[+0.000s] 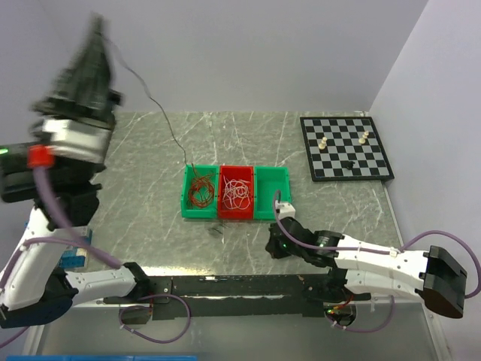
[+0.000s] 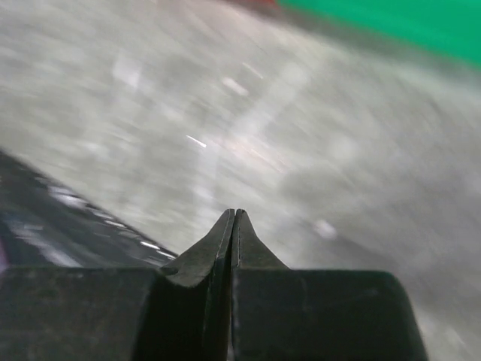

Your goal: Untangle the cables

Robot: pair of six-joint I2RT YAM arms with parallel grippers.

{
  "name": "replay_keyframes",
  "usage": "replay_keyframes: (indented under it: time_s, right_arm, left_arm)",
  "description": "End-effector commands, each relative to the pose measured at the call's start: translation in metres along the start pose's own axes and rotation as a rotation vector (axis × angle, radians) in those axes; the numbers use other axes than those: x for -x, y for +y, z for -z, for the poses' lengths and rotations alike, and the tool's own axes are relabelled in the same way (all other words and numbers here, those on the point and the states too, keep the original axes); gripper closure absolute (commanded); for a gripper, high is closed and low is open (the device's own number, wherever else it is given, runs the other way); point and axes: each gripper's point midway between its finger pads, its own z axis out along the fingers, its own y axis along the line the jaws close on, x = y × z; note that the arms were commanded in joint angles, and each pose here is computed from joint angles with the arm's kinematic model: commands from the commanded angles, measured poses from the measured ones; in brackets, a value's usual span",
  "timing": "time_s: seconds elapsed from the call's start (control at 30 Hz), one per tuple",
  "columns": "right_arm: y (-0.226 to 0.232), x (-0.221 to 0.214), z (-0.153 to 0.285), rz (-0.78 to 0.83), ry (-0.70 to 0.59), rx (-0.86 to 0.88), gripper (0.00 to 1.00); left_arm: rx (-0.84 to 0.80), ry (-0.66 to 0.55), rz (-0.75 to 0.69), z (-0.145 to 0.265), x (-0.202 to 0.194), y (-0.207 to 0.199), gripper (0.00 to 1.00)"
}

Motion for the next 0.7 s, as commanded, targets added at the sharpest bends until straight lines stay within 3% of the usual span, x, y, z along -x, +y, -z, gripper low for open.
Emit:
replay_keyframes:
  time_s: [0.0,0.13,0.33,0.5,0.67]
  right_arm:
    - [-0.038,-0.030,0.007,-0.053,0.063,-0.149,1.00]
    - [-0.049,-0.032,0.012,-0.072,0.055,-0.198,1.00]
    - [-0.020,0.004,0.021,-0.054,-0.072,-0.069,1.00]
    - [0.031,0.051,0.038,0.031,-0.191,0.124,0.69]
    - [0.065,0.077,0.054,0.097,-0.249,0.241,0.52]
  left_arm:
    - [0.484,-0.163,-0.122,0.021,0.080,0.143,0.99]
    - [0.507,-0.161,-0.091,0.021,0.085,0.154,0.99]
    - [0.189,-0.150,-0.100,0.019,0.064,0.079,0.97]
    - [0.062,-0.111,-0.047,0.018,0.047,0.044,0.99]
    - [-0.035,-0.109,-0.038,0.020,0.042,0.021,0.99]
